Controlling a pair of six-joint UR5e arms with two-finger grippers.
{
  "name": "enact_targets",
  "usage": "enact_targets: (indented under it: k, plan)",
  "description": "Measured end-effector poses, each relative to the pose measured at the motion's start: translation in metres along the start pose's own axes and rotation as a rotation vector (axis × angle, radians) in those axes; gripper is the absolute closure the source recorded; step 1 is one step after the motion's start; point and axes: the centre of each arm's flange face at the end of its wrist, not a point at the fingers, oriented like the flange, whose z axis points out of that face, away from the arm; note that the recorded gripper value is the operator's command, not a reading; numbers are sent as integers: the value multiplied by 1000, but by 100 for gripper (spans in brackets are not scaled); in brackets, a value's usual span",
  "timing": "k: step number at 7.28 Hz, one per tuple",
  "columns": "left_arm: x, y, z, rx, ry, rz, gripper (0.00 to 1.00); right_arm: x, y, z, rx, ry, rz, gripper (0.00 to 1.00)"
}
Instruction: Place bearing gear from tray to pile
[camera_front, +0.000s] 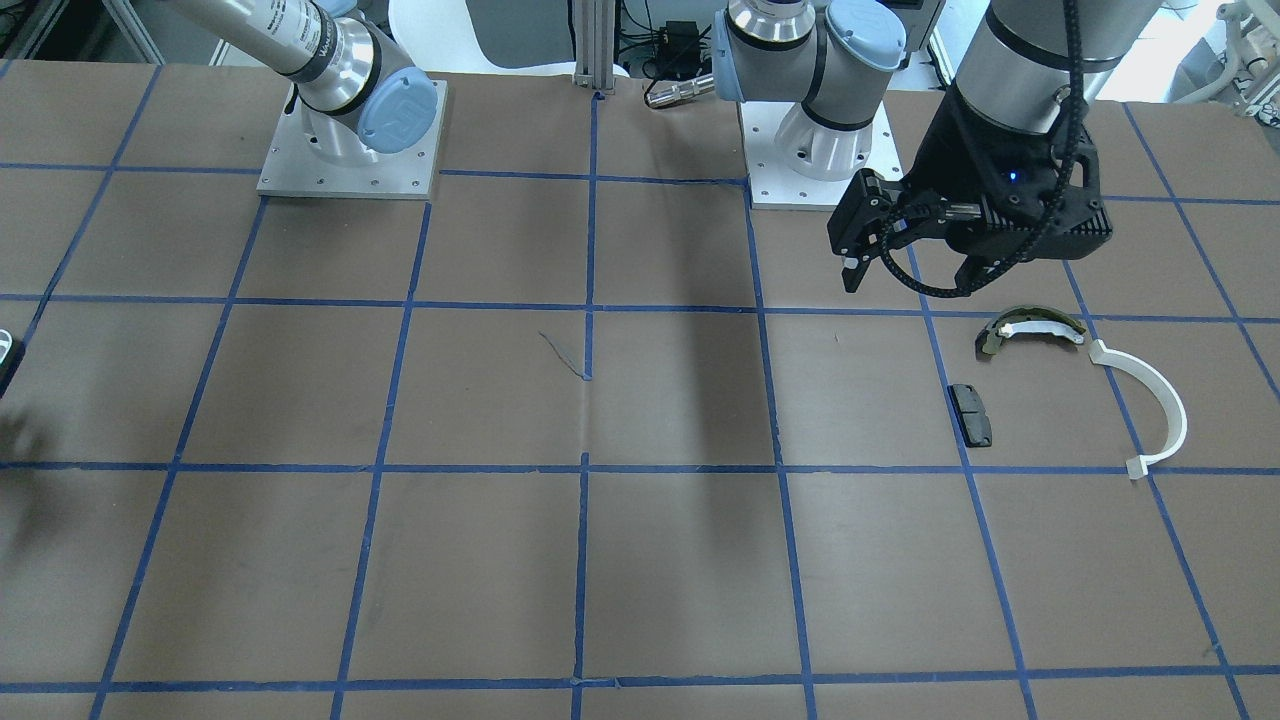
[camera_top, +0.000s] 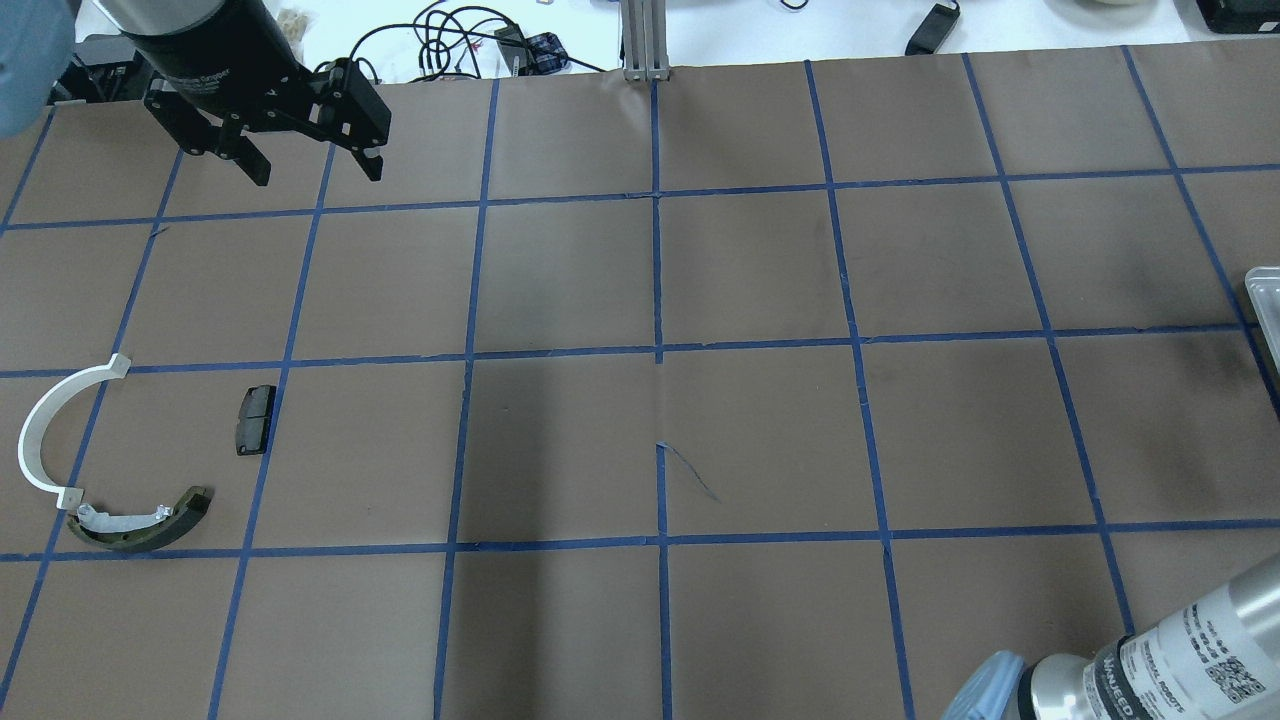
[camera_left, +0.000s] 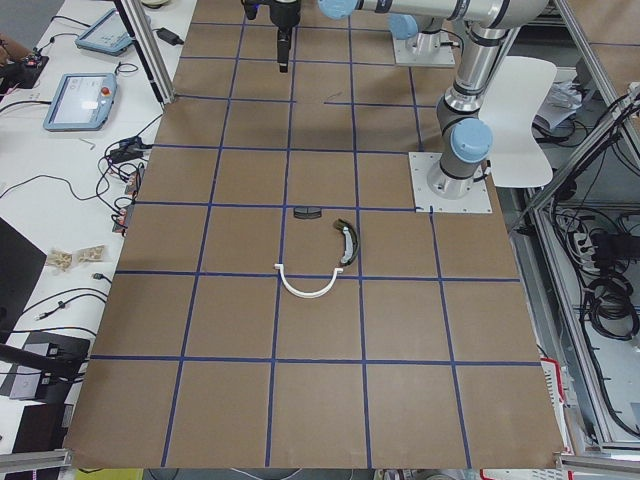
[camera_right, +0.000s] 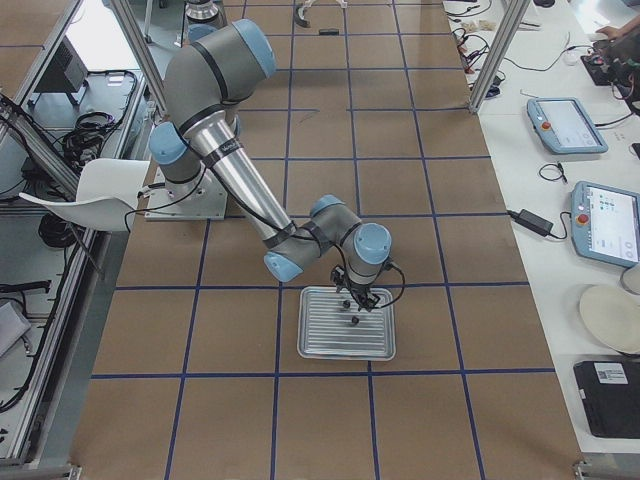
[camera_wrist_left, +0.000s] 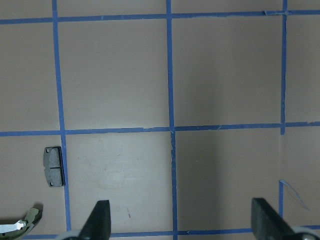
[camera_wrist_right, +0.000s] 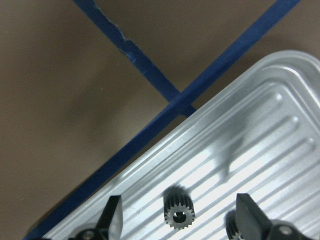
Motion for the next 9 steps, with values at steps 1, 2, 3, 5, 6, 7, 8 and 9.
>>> enact_targets:
  k: [1,2,3,5,6,7,8,9]
  plan:
    - [0,0,0,0,0,0,0,0,4,3,-20,-8,2,26]
    - [0,0,0,0,-1,0,0,-1,6,6,-32,-15,3,35]
    - [0,0,0,0,-1,0,0,-2,7,8,-36,-19,3,50]
    - [0,1,0,-1,-1,0,0,-2,7,10,-37,-23,11,79]
    - [0,0,0,1,-2,1,0,-3,6,10,-36,-24,15,100]
    - [0,0,0,2,-2,1,0,-3,6,10,-38,-24,17,100]
    - [0,0,0,3,-2,1,0,-3,7,9,-47,-24,18,100]
    - [0,0,-1,3,-2,1,0,-3,9,5,-64,-23,20,100]
